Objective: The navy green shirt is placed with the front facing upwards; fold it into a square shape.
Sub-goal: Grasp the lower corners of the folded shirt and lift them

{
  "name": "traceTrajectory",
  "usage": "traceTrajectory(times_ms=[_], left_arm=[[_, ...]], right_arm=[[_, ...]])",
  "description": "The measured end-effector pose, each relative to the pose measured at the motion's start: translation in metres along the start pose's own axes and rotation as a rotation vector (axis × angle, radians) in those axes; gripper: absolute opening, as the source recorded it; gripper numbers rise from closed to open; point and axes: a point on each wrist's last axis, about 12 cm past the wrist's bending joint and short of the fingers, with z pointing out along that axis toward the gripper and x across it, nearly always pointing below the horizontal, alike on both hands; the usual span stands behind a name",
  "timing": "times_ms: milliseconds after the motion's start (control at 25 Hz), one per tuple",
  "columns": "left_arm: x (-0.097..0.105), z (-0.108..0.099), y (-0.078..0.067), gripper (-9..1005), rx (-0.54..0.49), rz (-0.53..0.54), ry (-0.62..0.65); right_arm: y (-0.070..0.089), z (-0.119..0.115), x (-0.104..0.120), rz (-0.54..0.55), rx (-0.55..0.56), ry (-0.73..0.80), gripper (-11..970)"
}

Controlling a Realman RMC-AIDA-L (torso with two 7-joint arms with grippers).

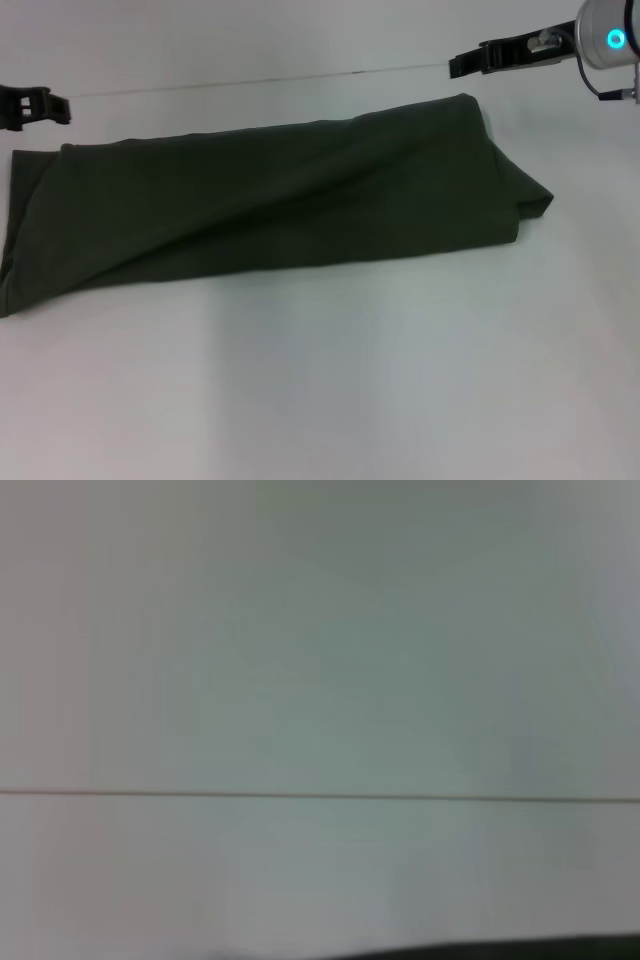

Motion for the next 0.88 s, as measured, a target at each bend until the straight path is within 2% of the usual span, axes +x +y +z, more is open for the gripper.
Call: traceTrajectory(times_ms=[120, 320, 440, 640, 880], left_arm=[[-0.005, -0.015, -0.001, 576, 0.081, -0.006, 0.024], [-0.012, -0.041, 0.011, 589, 0.267, -0.083, 0.032], [-0.011, -0.049, 0.017, 611, 0.331, -0.113, 0.049], [-0.007, -0.056, 0.023, 625, 0.367, -0.134, 0.086], [-0.003, -0.055, 0.026, 624, 0.356, -0.122, 0.085]], right_arm=[[0.011, -0.013, -0.007, 0.005, -0.088, 0.053, 568], [0.027, -0.035, -0.017, -0.046, -0.174, 0.081, 629], [0.032, -0.038, -0.015, -0.062, -0.198, 0.102, 685], [0.037, -0.039, -0.014, -0.078, -0.224, 0.126, 844], [0.039, -0.039, -0.012, -0.095, -0.239, 0.13, 918]])
